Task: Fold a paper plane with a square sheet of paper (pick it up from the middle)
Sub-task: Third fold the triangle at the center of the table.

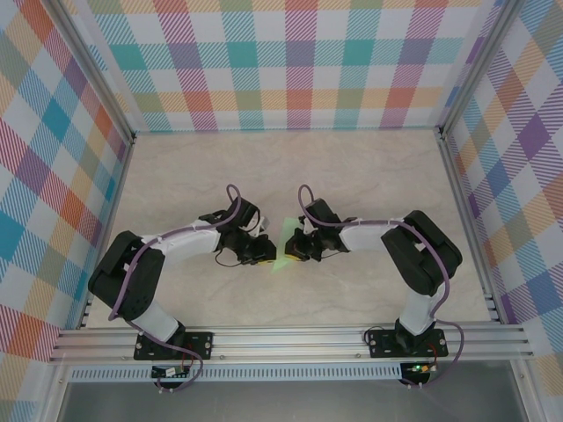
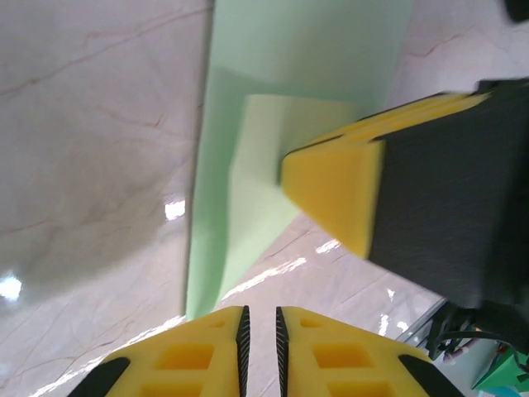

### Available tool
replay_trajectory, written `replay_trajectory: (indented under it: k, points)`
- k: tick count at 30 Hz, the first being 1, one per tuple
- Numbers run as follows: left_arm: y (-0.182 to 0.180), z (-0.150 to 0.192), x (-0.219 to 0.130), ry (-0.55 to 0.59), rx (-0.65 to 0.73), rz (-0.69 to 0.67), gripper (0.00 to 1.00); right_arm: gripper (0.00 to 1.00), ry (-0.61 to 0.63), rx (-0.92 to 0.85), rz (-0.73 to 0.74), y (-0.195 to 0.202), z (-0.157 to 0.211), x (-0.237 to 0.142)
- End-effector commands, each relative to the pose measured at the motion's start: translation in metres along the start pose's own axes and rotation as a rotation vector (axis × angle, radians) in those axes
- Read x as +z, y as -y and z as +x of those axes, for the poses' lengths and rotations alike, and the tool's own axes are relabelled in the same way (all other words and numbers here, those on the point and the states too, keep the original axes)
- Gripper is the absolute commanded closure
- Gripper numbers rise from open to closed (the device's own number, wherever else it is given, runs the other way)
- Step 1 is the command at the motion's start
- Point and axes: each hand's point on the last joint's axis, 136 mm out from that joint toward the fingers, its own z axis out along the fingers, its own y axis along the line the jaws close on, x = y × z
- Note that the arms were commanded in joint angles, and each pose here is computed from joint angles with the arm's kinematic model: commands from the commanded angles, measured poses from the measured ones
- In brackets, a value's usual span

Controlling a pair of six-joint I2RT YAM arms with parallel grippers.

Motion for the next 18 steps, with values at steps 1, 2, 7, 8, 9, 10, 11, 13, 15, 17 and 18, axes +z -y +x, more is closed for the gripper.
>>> replay_trajectory:
  k: [1,2,7,8,9,10,11,13,15,17,18]
  points:
    - [-0.003,0.004,-0.002,0.009,-0.019,-0.007,0.82,0.92,0.022,-0.041,-0.012,-0.016,-0.01,-0.008]
    - [-0.003,0.004,-0.002,0.006,-0.019,-0.007,0.82,0.92,0.025,-0.041,0.003,-0.015,-0.012,-0.007]
    - [0.004,0.005,0.0,-0.007,-0.012,0.026,0.82,0.92,0.015,-0.026,0.071,-0.003,-0.017,0.001]
    - [0.005,0.005,0.0,-0.013,-0.009,0.032,0.82,0.92,0.009,-0.02,0.08,0.0,-0.017,0.004]
    - [0.006,0.006,0.0,-0.019,-0.006,0.037,0.82,0.92,0.004,-0.01,0.089,0.003,-0.018,0.007]
    - [0.007,0.007,0.001,-0.023,-0.003,0.039,0.82,0.92,0.002,-0.008,0.091,0.005,-0.018,0.009]
    - [0.007,0.007,0.002,-0.028,-0.003,0.037,0.81,0.92,0.0,-0.002,0.094,0.007,-0.018,0.011]
    - [0.008,0.008,0.003,-0.035,-0.001,0.039,0.81,0.93,0.001,0.005,0.109,0.011,-0.019,0.013]
    - [0.011,0.009,0.006,-0.049,0.003,0.056,0.8,0.93,0.007,0.009,0.132,0.017,-0.02,0.014]
    - [0.014,0.009,0.009,-0.058,0.011,0.064,0.8,0.93,0.009,0.013,0.145,0.021,-0.02,0.014]
    - [0.016,0.009,0.01,-0.059,0.014,0.064,0.8,0.93,0.009,0.013,0.151,0.023,-0.019,0.014]
